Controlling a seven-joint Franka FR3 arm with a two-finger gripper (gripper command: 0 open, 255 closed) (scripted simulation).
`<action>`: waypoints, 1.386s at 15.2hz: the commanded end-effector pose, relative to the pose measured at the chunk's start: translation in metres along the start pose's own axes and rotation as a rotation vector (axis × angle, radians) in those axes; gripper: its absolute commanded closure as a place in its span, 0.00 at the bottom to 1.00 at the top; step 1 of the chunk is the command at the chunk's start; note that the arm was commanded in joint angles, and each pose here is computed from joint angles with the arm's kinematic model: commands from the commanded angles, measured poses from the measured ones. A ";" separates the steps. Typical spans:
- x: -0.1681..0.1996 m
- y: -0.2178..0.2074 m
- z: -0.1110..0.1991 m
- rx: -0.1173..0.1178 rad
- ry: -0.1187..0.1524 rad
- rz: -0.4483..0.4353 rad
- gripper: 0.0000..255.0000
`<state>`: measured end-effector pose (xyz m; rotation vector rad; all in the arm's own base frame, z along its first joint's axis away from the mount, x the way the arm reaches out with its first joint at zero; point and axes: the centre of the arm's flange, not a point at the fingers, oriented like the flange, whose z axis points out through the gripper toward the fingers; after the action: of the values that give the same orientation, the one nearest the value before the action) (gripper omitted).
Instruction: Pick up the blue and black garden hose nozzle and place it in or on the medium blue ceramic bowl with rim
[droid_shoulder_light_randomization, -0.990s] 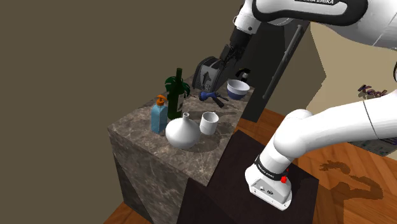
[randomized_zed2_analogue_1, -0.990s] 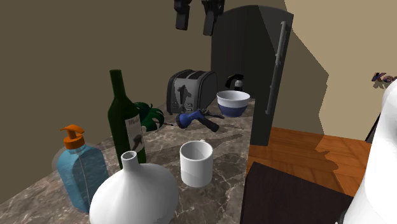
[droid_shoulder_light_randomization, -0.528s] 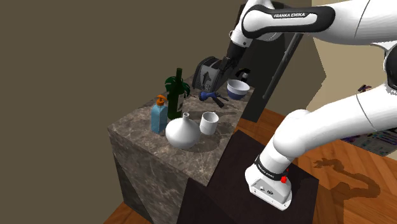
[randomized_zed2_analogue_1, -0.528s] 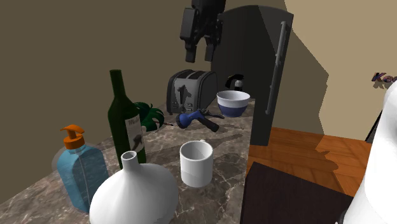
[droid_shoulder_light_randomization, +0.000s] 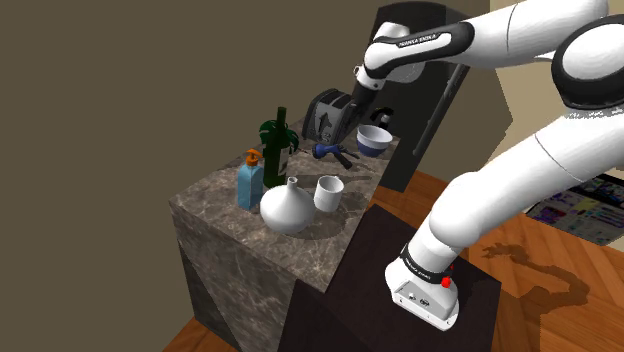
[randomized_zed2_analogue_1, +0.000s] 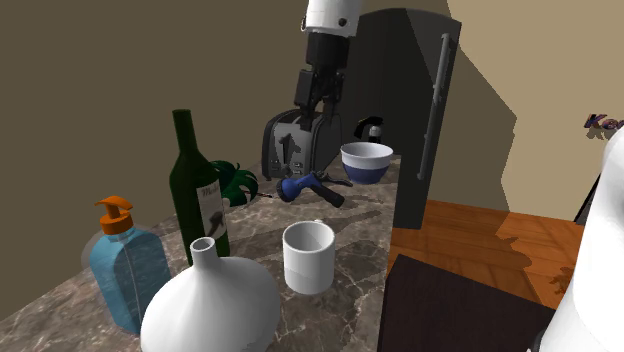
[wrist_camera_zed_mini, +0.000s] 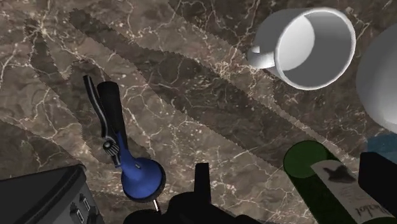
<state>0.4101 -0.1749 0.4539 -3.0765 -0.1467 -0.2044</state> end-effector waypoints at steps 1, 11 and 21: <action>0.004 0.018 0.018 -0.003 0.000 -0.016 0.00; 0.038 0.111 0.104 -0.012 -0.004 -0.089 0.00; 0.062 0.167 0.172 -0.018 -0.007 -0.132 0.00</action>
<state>0.5079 -0.3238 0.2905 -3.0870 -0.3504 -0.2015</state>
